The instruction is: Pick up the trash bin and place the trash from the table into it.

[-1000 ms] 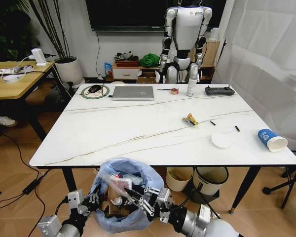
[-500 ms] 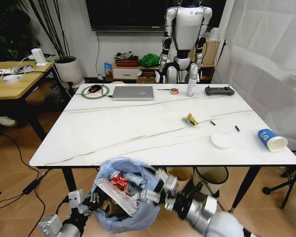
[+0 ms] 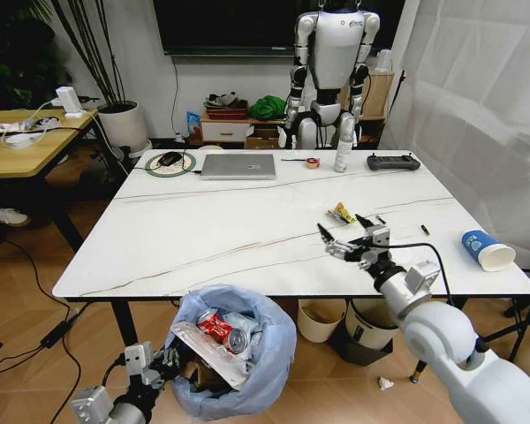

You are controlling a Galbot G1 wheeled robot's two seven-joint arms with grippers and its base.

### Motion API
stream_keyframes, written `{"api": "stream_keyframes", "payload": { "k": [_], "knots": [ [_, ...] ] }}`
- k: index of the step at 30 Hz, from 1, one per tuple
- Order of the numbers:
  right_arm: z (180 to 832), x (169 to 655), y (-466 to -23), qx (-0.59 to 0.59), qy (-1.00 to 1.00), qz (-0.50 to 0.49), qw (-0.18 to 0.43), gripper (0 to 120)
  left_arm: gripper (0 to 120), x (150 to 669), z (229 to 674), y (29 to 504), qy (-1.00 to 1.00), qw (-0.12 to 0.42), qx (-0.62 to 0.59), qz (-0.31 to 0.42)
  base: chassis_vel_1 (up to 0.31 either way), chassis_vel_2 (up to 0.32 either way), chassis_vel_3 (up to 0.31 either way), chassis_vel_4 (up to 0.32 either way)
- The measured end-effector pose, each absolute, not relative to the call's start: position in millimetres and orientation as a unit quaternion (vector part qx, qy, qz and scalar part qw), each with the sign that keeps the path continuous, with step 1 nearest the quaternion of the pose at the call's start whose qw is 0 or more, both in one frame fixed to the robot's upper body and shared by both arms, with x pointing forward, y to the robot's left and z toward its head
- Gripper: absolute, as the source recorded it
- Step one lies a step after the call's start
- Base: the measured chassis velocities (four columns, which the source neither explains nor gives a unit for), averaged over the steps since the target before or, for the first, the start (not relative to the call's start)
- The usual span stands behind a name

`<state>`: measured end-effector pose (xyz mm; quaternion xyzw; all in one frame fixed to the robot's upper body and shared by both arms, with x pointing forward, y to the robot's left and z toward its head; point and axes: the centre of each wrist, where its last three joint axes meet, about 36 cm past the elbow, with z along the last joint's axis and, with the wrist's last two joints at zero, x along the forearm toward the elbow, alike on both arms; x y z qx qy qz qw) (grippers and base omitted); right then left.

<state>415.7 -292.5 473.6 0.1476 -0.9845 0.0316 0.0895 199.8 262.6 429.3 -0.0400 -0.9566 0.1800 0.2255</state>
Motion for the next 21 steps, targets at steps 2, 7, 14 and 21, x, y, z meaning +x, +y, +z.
{"api": "stream_keyframes", "payload": {
  "k": [2,7,14,21],
  "knots": [
    [469.4,427.6,-304.7,0.136,-0.981,0.04,0.131,100,0,199.8,429.3,263.0,-0.957,0.225,-0.04,0.18,0.0,0.0,0.0,0.0],
    [463.9,439.9,-319.5,0.122,-0.974,0.048,0.183,100,0,199.9,430.2,265.0,-0.957,0.224,-0.04,0.178,0.0,0.0,0.0,0.0],
    [463.4,446.1,-331.3,0.102,-0.967,0.051,0.227,100,0,200.8,430.0,265.7,-0.957,0.224,-0.042,0.179,0.0,0.0,0.0,0.0],
    [458.3,451.2,-341.1,0.082,-0.965,0.041,0.246,100,0,202.3,429.2,266.4,-0.957,0.224,-0.043,0.18,0.0,0.0,0.0,0.0]
  ]
}}
